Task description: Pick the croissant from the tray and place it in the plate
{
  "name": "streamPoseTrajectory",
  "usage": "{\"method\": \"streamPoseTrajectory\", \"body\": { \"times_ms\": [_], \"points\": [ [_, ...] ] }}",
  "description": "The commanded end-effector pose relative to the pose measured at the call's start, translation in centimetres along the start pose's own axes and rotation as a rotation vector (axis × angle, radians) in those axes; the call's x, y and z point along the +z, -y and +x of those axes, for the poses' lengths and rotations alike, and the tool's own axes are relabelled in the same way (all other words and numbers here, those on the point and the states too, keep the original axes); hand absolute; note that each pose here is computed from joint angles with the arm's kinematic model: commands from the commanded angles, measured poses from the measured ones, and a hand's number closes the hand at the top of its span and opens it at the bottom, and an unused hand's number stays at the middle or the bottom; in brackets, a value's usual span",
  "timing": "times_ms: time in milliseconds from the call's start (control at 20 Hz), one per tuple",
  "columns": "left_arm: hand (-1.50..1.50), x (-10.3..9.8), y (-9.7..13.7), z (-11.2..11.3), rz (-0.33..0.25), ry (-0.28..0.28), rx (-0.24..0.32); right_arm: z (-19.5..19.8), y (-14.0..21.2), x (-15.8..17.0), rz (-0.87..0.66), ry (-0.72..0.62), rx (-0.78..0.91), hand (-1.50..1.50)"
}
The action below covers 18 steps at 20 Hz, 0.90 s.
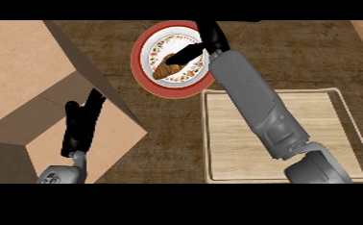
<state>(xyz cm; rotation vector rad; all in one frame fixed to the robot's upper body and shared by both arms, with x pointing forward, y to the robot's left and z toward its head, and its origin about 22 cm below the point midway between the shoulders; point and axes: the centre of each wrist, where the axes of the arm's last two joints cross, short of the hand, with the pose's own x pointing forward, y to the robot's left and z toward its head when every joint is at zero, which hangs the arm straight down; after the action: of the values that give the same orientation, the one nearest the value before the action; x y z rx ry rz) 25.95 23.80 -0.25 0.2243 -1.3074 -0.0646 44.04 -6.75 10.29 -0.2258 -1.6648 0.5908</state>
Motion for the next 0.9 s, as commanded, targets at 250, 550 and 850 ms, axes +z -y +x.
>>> {"method": "streamPoseTrajectory", "body": {
  "times_ms": [250, 550, 850],
  "points": [
    [0.00, 0.3, -1.6, 0.7, -0.011, 0.000, -0.020, -4.1, 1.7, 0.6, -0.003, 0.063, -0.221, -1.50],
    [0.00, -0.7, -0.6, 0.5, 0.013, 0.003, -0.003, -5.3, 0.1, 1.3, 0.036, 0.113, -0.238, -1.50],
    [0.00, 0.2, 0.9, -1.5, 0.000, -0.024, 0.016, -4.7, 0.0, 1.0, 0.027, 0.106, -0.209, -1.50]
  ]
}}
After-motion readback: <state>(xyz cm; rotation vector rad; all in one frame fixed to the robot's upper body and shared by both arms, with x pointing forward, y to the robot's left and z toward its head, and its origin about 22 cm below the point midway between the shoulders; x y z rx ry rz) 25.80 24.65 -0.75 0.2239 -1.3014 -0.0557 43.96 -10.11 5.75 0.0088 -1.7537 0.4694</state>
